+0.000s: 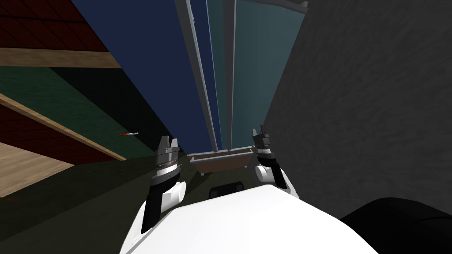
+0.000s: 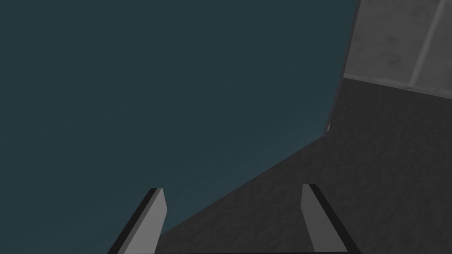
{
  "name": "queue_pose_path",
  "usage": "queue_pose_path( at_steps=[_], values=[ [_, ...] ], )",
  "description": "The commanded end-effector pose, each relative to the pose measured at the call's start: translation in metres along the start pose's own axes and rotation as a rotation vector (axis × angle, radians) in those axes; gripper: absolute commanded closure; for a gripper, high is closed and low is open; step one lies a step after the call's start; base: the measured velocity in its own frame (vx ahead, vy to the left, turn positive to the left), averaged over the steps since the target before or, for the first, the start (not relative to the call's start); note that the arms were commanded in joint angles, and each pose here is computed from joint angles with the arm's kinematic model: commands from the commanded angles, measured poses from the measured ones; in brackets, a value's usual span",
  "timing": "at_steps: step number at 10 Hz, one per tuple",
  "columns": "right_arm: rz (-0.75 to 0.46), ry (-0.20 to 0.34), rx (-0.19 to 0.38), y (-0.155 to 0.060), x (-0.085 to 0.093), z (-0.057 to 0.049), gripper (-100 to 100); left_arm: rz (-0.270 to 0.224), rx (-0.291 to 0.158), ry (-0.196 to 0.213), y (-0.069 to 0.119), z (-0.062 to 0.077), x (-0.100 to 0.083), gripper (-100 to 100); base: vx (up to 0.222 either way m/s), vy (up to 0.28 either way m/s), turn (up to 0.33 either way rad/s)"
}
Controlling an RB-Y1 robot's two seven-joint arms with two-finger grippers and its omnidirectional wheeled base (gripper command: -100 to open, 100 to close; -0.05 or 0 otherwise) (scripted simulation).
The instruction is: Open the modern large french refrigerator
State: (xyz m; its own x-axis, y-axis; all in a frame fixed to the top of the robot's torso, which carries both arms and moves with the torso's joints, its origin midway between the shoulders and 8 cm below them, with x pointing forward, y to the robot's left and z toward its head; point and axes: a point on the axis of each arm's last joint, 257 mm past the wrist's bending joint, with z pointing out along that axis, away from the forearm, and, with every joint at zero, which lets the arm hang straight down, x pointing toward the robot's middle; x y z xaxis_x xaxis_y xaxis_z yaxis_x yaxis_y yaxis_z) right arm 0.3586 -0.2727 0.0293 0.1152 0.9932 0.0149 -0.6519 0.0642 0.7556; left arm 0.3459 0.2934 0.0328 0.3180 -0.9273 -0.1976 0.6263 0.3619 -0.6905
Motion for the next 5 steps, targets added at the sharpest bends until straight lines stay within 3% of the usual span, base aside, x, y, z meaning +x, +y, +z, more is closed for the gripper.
queue_pose_path(
  at_steps=[1, 5],
  values=[
    [0.0, 0.0, 0.0, 0.0, 0.0, 0.0, 0, 0.0, 0.0, 0.0, 0.0, 0.0, 0.0, 0, 0.0, 0.0, 0.0],
    [0.0, 0.0, 0.0, 0.0001, 0.0, 0.0, 0, 0.0, 0.0, 0.0, -0.0001, 0.0, 0.0, 0, 0.0, 0.0, 0.0]
  ],
)
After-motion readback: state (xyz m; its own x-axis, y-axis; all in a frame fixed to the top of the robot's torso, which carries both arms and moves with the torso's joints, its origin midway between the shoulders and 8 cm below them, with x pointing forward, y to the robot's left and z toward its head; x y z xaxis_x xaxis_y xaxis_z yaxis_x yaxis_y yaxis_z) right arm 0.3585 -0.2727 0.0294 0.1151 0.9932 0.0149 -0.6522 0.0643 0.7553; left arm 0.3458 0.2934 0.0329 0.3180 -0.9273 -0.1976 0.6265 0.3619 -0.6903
